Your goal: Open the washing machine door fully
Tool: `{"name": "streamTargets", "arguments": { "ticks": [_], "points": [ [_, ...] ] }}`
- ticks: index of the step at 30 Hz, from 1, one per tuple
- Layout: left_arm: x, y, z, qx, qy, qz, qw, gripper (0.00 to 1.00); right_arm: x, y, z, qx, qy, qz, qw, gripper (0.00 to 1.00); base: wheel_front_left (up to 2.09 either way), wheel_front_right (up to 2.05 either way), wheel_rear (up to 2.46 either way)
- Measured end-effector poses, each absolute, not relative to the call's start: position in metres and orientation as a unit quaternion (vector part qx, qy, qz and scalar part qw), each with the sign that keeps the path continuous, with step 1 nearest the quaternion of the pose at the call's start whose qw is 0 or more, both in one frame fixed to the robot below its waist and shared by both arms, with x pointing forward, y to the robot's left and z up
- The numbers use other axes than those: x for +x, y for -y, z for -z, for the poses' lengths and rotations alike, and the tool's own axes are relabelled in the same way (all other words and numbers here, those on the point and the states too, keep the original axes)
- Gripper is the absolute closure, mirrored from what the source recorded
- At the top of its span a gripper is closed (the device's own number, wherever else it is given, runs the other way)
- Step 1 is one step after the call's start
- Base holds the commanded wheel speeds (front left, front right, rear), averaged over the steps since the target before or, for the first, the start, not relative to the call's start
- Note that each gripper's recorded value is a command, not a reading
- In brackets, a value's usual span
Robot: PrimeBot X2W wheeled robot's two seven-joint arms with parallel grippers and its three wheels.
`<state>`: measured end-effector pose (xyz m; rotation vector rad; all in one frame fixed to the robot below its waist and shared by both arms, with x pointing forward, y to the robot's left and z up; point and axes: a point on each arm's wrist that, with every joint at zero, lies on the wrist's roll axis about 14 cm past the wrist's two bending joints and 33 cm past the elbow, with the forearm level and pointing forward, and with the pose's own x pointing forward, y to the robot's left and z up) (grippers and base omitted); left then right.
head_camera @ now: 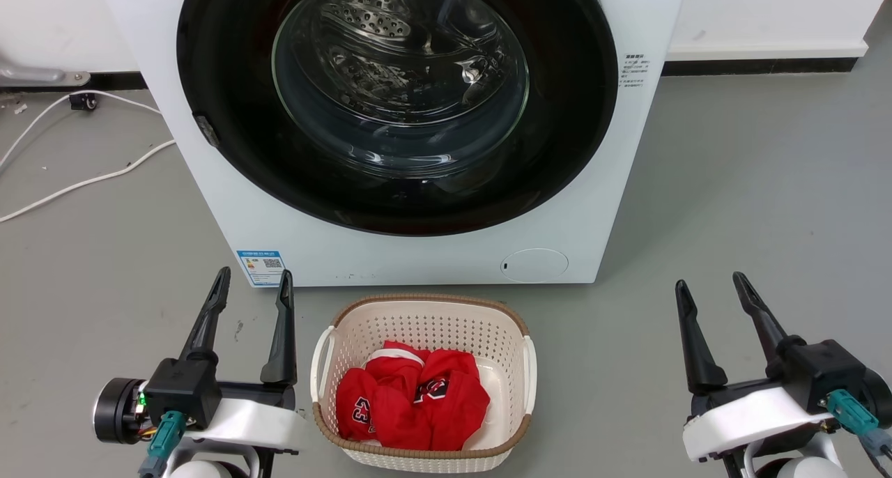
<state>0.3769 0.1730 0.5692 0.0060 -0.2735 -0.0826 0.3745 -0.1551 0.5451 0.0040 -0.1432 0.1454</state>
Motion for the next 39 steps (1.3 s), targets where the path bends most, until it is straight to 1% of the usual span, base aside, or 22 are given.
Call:
{"name": "streamTargets", "arguments": {
  "ticks": [1, 2, 8, 10, 11, 12, 15, 17, 18, 19, 20, 23, 25, 28, 30, 35, 39],
  "points": [
    [0.377, -0.173, -0.569, 0.002, 0.136, 0.041, 0.990, 0.00, 0.374, 0.155, -0.545, 0.008, 0.072, -0.073, 0.995, 0.65, 0.00, 0.00, 0.00],
    [0.377, -0.173, -0.569, 0.002, 0.136, 0.041, 0.990, 0.00, 0.374, 0.155, -0.546, 0.012, 0.074, -0.072, 0.995, 1.00, 0.00, 0.00, 0.00],
    [0.377, -0.173, -0.568, 0.000, 0.135, 0.042, 0.990, 0.00, 0.374, 0.156, -0.551, 0.041, 0.092, -0.071, 0.992, 1.00, 0.00, 0.00, 0.00],
    [0.377, -0.173, -0.568, -0.001, 0.134, 0.041, 0.990, 0.00, 0.374, 0.160, -0.557, 0.114, 0.110, -0.063, 0.985, 1.00, 0.00, 0.00, 0.00],
    [0.377, -0.174, -0.567, 0.000, 0.133, 0.039, 0.990, 0.00, 0.374, 0.165, -0.562, 0.193, 0.123, -0.052, 0.972, 1.00, 0.00, 0.00, 0.00],
    [0.377, -0.174, -0.567, 0.000, 0.133, 0.039, 0.990, 0.00, 0.374, 0.165, -0.562, 0.193, 0.123, -0.052, 0.972, 1.00, 0.00, 0.00, 0.00],
    [0.377, -0.175, -0.567, 0.000, 0.133, 0.038, 0.990, 0.00, 0.377, 0.176, -0.570, 0.319, 0.141, -0.034, 0.937, 1.00, 0.00, 0.00, 0.00],
    [0.378, -0.176, -0.566, -0.001, 0.132, 0.036, 0.991, 0.00, 0.380, 0.193, -0.584, 0.416, 0.169, -0.017, 0.893, 1.00, 0.00, 0.00, 0.00],
    [0.378, -0.176, -0.565, -0.001, 0.131, 0.035, 0.991, 0.00, 0.381, 0.201, -0.586, 0.450, 0.177, -0.008, 0.875, 1.00, 0.00, 0.00, 0.00],
    [0.380, -0.176, -0.563, -0.001, 0.128, 0.035, 0.991, 0.00, 0.383, 0.214, -0.582, 0.532, 0.181, 0.011, 0.827, 1.00, 0.00, 0.00, 0.00],
    [0.380, -0.176, -0.563, -0.001, 0.128, 0.035, 0.991, 0.00, 0.383, 0.214, -0.582, 0.532, 0.181, 0.011, 0.827, 1.00, 0.00, 0.00, 0.00],
    [0.384, -0.176, -0.562, -0.002, 0.126, 0.035, 0.991, 0.00, 0.393, 0.229, -0.582, 0.608, 0.193, 0.028, 0.770, 1.00, 0.00, 0.00, 0.00],
    [0.389, -0.176, -0.563, -0.003, 0.128, 0.035, 0.991, 0.00, 0.403, 0.236, -0.586, 0.639, 0.203, 0.033, 0.742, 1.00, 0.00, 0.00, 0.00],
    [0.398, -0.176, -0.564, -0.004, 0.131, 0.036, 0.991, 0.00, 0.423, 0.241, -0.591, 0.664, 0.211, 0.034, 0.716, 1.00, 0.00, 0.00, 0.00],
    [0.407, -0.176, -0.565, -0.004, 0.133, 0.036, 0.990, 0.00, 0.440, 0.244, -0.592, 0.675, 0.214, 0.038, 0.705, 1.00, 0.00, 0.00, 0.00],
    [0.427, -0.181, -0.560, -0.006, 0.131, 0.032, 0.991, 0.00, 0.491, 0.242, -0.597, 0.687, 0.204, 0.032, 0.697, 1.00, 0.00, 0.00, 0.00],
    [0.441, -0.184, -0.553, -0.006, 0.125, 0.029, 0.992, 0.00, 0.534, 0.246, -0.604, 0.664, 0.181, 0.015, 0.726, 1.00, 0.00, 0.00, 0.00]
  ]
}}
